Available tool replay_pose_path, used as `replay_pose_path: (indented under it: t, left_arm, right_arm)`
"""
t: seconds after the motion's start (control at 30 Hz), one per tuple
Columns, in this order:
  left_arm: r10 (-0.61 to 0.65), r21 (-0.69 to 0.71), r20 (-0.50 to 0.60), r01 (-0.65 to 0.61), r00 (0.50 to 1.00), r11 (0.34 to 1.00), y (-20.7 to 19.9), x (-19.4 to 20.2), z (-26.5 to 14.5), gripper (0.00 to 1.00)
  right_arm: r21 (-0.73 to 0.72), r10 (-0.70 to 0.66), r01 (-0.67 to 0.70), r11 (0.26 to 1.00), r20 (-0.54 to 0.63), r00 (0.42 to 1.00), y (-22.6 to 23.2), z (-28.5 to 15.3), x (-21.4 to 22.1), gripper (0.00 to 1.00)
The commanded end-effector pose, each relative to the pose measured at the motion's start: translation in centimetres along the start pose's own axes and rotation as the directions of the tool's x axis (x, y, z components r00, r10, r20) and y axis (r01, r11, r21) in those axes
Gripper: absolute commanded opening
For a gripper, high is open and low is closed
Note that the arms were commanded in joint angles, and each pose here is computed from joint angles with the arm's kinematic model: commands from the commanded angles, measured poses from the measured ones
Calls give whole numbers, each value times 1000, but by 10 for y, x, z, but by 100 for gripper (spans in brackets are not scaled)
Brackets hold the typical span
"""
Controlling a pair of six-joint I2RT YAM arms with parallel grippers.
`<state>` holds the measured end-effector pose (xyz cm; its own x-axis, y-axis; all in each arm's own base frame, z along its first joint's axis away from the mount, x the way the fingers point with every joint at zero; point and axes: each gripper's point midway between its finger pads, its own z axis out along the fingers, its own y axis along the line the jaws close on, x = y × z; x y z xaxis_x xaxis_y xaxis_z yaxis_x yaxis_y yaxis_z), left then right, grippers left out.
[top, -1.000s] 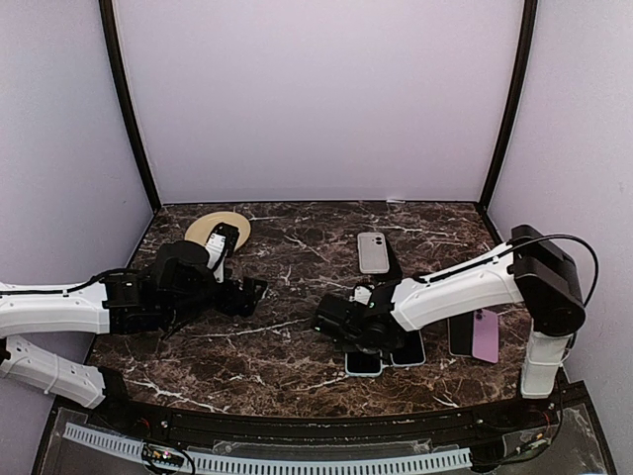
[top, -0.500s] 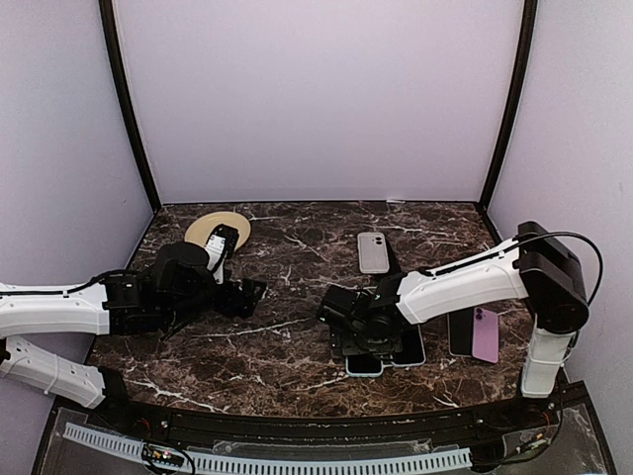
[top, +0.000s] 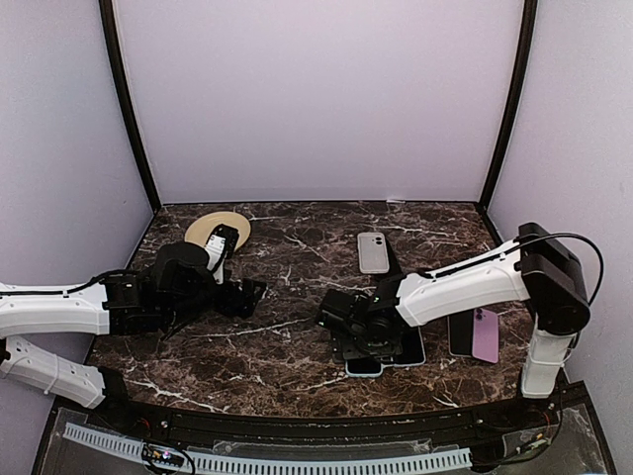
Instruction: Put the phone into the phone case
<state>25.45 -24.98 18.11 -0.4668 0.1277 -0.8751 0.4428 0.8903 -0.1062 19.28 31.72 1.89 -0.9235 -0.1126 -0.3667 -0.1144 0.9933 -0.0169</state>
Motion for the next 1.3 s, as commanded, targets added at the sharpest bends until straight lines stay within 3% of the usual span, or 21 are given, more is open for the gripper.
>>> replay_pose_path:
  t: [0.0,0.23,0.47,0.67,0.93,1.1,1.27]
  left_arm:
    - [8,-8,23,-7,1000,1000,3,-7,-5,90]
    - [11,-6,22,-11,1000,1000,2,-8,-3,90]
    - [9,-4,27,-9,1000,1000,2,-10,-4,90]
    - [6,-5,31,-5,999,1000,2,-11,-5,89]
    - [4,51,11,-5,1000,999,-10,-13,-3,88]
    - [-64,301,84,36,994,953,-61,-48,-9,86]
    - [-225,541,222,72,949,838,-100,-101,-36,88]
  right_arm:
    - [60,-52,59,996,-100,994,-13,4,29,95]
    - [42,-41,47,998,-134,990,-17,5,40,96]
    - [28,-38,42,999,-119,992,-17,5,38,63]
    - [-17,-67,66,998,-39,997,-4,-10,15,47]
    - [-180,-63,117,977,282,957,22,-82,-48,38]
    - [-230,-55,198,953,512,857,35,-141,-88,37]
    - [-249,-34,270,930,674,738,44,-195,-118,37]
